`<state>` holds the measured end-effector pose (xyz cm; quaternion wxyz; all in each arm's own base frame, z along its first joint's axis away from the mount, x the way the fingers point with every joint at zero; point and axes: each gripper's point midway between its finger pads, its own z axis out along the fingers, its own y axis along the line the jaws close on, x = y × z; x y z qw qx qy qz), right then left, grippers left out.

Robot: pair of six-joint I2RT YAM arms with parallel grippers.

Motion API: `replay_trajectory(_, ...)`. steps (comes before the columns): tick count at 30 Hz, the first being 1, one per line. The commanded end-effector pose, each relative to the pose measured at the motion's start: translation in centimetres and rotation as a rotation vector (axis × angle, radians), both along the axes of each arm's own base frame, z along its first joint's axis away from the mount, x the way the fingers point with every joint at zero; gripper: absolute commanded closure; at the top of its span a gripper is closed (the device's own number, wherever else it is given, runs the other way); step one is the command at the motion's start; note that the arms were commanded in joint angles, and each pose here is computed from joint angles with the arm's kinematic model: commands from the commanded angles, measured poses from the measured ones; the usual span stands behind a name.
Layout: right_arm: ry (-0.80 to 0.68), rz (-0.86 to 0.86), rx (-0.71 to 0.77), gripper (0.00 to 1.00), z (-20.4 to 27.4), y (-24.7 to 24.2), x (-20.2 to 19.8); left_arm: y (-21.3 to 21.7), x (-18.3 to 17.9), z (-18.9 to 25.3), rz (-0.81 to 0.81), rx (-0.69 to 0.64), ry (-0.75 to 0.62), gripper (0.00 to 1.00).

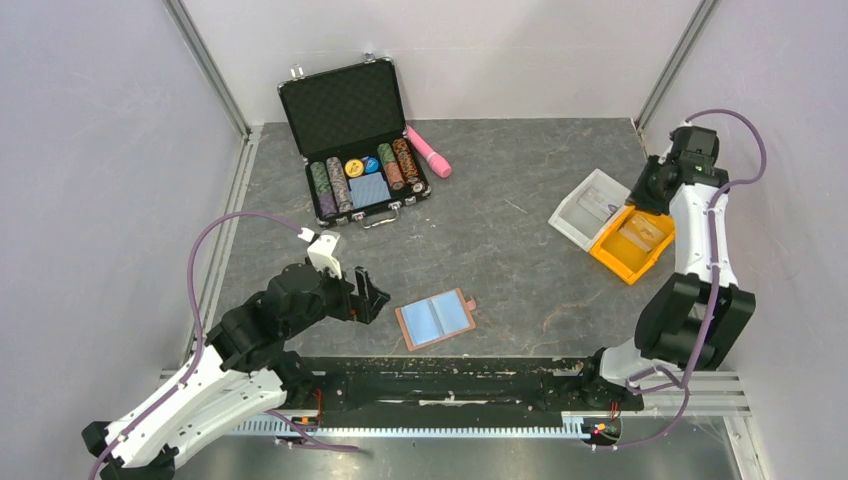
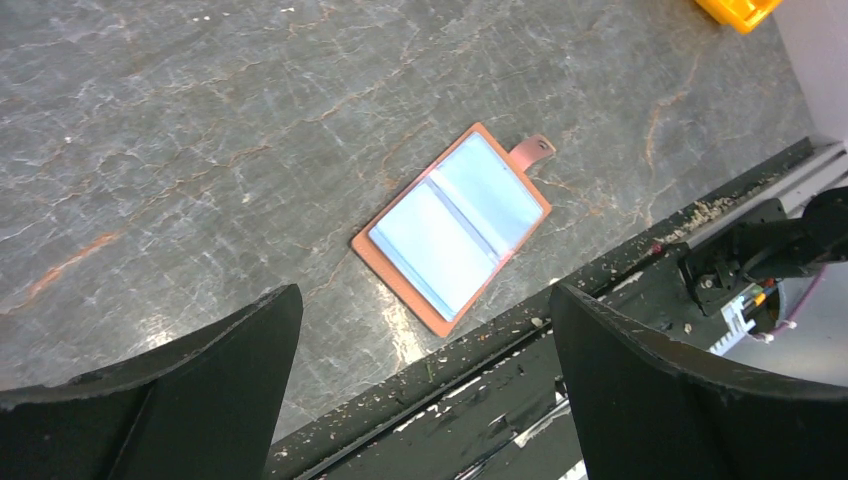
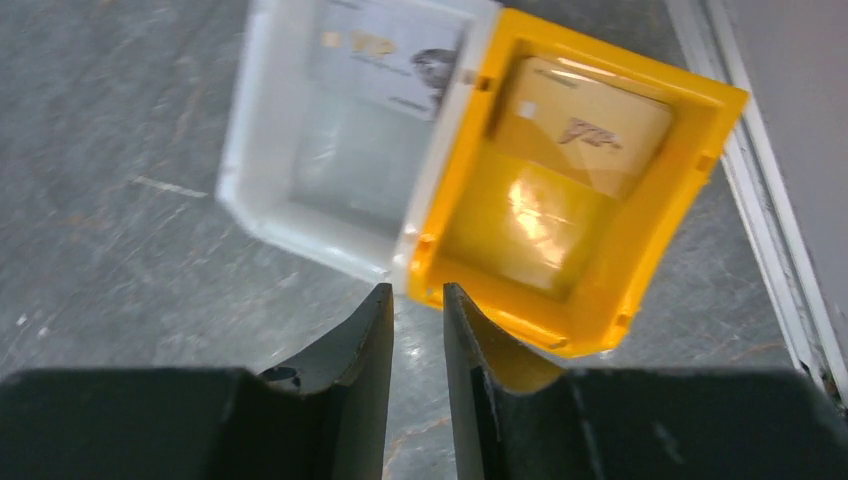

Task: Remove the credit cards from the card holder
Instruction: Reset both arms

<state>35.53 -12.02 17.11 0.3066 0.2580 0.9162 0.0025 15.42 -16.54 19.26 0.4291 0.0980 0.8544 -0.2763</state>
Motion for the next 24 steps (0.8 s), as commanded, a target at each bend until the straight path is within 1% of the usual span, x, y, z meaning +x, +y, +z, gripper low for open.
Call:
replay_trajectory(1,-0.109,0.123,0.033,0.71,3.4,4.9,0.3,1.2,0.8,1.5,0.046,0.033,-0.061,0.0)
replay_trajectory(5,-0.168,0.248,0.047,0.65,4.0,10.3,-0.3,1.5,1.0,1.4,0.073,0.027,-0.059,0.0)
replay_trajectory(8,-0.209,0.323,0.053,0.59,3.6,14.0,-1.5,0.8,0.7,1.2,0.041,0.013,-0.044,0.0)
replay_trajectory(11,-0.277,0.429,0.064,0.49,3.2,18.2,-3.0,-0.2,0.1,0.8,-0.011,-0.001,-0.019,0.0)
replay_trajectory(12,-0.297,0.466,0.067,0.47,2.9,19.6,-3.5,-0.3,0.1,0.8,-0.02,-0.002,-0.014,0.0)
replay_trajectory(14,-0.316,0.527,0.062,0.42,1.6,21.7,-4.8,-0.6,0.0,0.9,-0.037,0.001,-0.012,0.0)
replay_trajectory(16,-0.345,0.595,0.045,0.32,0.7,23.6,-5.9,-0.5,0.0,0.9,-0.033,-0.001,-0.015,0.0)
replay_trajectory(17,-0.349,0.632,0.043,0.29,-0.1,24.7,-6.6,-0.4,0.1,0.9,-0.021,-0.004,-0.012,0.0)
replay_trajectory(19,-0.364,0.713,0.044,0.25,-1.4,26.9,-8.0,-0.3,0.1,0.7,-0.002,-0.009,0.002,0.0)
replay_trajectory(24,-0.34,0.811,0.044,0.16,-4.9,31.1,-11.8,1.1,0.7,0.9,0.093,-0.014,-0.009,0.0)
